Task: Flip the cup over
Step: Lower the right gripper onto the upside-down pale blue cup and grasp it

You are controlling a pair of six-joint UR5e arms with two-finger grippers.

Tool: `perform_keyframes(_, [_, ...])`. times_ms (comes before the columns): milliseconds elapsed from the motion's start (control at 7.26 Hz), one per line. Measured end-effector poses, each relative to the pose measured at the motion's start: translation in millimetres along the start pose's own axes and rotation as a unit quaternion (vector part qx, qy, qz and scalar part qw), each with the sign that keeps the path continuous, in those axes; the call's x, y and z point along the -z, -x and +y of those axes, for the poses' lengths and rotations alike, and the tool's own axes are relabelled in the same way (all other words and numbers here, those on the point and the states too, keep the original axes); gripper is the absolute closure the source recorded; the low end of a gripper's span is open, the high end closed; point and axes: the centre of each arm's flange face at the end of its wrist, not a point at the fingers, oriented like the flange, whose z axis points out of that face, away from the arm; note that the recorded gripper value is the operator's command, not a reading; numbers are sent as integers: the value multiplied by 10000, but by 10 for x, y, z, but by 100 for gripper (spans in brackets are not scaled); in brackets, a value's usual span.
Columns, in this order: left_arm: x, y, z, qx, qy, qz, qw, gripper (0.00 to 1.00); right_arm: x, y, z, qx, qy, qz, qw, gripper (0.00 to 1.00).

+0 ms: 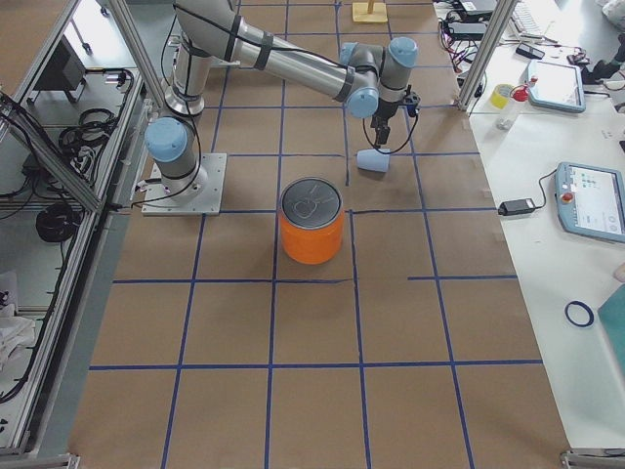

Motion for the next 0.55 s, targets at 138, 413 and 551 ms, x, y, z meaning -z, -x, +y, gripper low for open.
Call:
perform_keyframes(138, [-7,-5,-1,-5,8,0,10000,0,-177,-10,7,1,2,69,10000,0])
perform_keyframes(413, [-20,-16,-1,-14,24,0,10000,0,-466,-10,8,-21,-238,123,9996,0])
perform_keyframes(551, [-24,-18,-2,-13,31,-1,10000,0,-589,-9,-20,-31,-341,134,9993,10])
